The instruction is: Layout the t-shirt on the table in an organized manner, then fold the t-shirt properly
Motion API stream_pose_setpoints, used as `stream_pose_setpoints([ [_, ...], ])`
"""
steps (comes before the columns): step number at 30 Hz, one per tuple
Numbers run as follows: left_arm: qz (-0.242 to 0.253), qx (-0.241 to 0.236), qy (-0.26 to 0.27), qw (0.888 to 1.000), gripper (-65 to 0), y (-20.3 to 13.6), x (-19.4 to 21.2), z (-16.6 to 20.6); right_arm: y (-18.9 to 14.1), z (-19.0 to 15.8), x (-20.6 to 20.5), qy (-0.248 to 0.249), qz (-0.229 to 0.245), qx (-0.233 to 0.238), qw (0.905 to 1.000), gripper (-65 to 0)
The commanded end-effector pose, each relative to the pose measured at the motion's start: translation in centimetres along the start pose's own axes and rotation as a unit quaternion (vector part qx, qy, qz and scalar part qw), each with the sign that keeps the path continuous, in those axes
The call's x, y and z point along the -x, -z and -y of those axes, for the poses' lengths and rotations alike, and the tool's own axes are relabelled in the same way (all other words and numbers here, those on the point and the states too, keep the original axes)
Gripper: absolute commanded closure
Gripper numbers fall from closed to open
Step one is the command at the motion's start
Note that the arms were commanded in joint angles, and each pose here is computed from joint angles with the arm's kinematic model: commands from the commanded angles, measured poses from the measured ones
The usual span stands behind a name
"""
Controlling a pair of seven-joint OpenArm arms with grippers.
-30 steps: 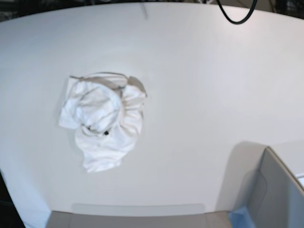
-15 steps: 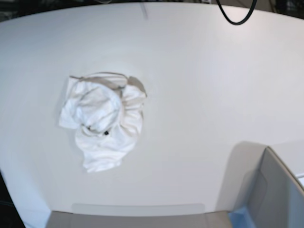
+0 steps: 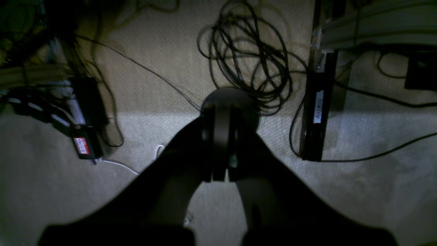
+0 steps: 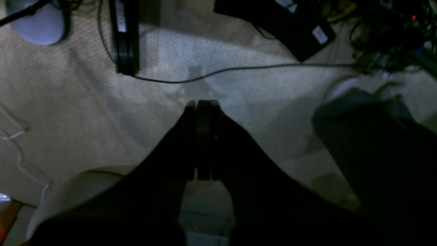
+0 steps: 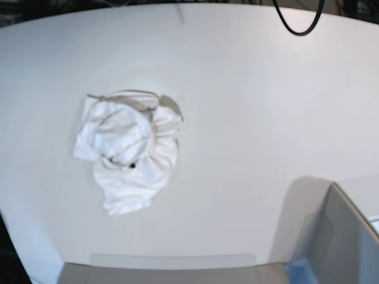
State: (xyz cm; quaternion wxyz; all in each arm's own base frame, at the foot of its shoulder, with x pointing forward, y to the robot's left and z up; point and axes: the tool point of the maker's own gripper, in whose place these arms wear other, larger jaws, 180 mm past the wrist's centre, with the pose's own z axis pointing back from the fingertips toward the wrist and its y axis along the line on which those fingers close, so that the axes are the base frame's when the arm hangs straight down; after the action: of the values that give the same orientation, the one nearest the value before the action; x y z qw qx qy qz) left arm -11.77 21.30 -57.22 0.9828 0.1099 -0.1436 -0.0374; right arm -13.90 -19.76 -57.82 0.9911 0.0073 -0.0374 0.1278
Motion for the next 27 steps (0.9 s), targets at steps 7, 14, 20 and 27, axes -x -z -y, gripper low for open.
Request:
stream_pose_setpoints([
  [7,0.084,0.000,0.008,0.996,0.0,-6.1,-3.7,-1.1,-6.5,-4.0,-2.1,0.027,0.075,-0.052,0.9955,-0.1],
  [14,0.123,0.006,0.011,0.992,0.0,-10.6,-6.0,-1.4,-12.4,-3.8,-4.5,0.072,0.122,-0.082,0.9865,-0.1],
  [20,0.181,-0.015,0.014,0.983,0.0,-13.7,-10.5,-3.6,-17.1,-0.3,-12.7,0.068,0.239,-0.042,0.9678,-0.1],
  [27,0.304,-0.034,0.007,0.952,0.0,-17.4,-19.8,-5.0,-22.1,2.8,-19.8,0.041,0.348,-0.001,0.9367,-0.1],
])
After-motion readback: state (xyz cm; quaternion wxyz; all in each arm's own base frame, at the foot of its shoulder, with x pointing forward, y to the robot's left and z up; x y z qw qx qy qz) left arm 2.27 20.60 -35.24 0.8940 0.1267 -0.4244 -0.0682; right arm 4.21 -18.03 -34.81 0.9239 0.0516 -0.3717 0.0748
